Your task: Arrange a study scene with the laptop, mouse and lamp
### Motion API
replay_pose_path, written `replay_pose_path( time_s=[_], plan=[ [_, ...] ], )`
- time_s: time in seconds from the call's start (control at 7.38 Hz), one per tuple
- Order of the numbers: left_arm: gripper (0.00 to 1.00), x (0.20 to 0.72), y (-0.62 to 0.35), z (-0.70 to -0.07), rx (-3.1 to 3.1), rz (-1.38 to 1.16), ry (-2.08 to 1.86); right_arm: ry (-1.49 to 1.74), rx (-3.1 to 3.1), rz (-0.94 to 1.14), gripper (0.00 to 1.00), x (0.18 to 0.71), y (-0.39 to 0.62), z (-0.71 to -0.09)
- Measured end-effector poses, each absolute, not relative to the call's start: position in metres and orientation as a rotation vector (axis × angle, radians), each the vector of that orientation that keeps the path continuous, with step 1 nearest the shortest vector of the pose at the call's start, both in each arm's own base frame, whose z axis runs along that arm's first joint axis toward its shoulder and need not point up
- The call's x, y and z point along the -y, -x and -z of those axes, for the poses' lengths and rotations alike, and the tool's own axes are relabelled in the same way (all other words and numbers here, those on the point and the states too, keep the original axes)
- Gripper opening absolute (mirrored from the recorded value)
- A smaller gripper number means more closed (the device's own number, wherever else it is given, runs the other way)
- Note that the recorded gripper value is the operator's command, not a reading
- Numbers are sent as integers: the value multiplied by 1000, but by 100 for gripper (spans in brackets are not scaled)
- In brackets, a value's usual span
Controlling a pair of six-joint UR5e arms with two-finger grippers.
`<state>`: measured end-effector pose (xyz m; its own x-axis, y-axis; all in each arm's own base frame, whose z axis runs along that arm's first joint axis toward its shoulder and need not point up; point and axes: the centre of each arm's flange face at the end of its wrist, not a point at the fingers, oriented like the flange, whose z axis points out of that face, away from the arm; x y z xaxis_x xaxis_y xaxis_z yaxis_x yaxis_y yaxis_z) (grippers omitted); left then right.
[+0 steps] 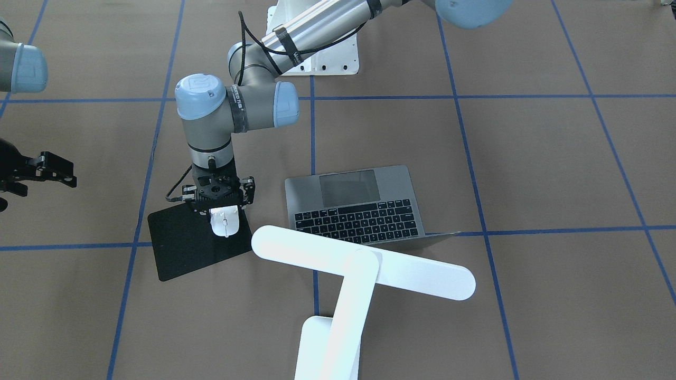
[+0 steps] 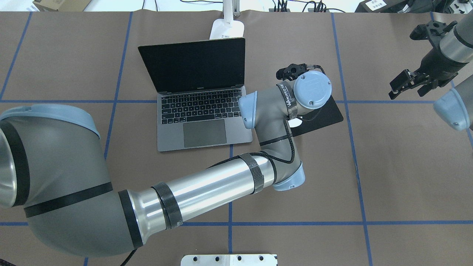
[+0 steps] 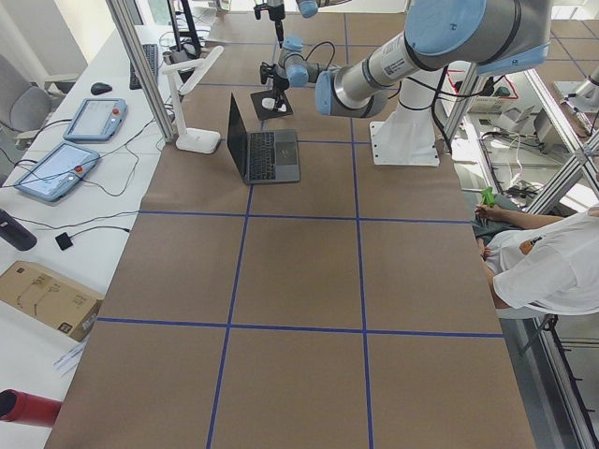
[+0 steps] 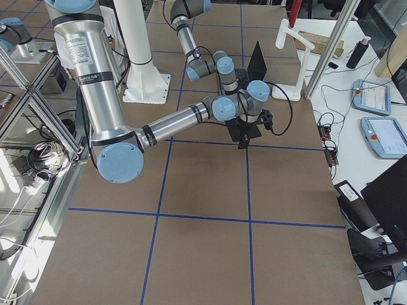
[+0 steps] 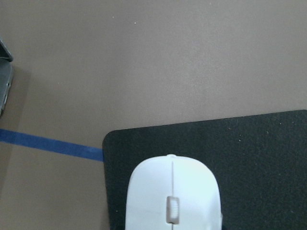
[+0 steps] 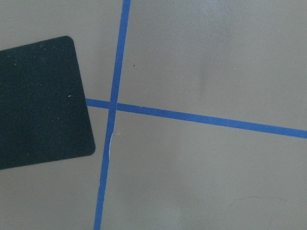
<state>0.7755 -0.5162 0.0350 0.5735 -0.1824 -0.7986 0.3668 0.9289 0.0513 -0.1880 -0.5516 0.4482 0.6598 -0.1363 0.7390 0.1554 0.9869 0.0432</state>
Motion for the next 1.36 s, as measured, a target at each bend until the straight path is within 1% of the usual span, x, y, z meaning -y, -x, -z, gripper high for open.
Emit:
replay_pose_path(
  time_s=[0.27,0.54,0.81,1.08,1.22,1.36],
  plan=[
    [84,516,-775,-35,-907,321,-224,26,834,165,99,551,188,-449],
    [84,517,-774,-31,-913,313,-231,24,834,165,99,551,188,-449],
    [84,529,-761,-19,-928,303,-244,18,836,162,99,553,185,-447],
    [84,543,-727,3,-946,284,-224,6,838,156,99,557,180,-443],
    [84,539,-703,-1,-956,265,-201,-2,840,154,99,559,178,-440],
    [84,530,-669,-25,-965,224,-170,-8,840,152,99,561,176,-437]
  ],
)
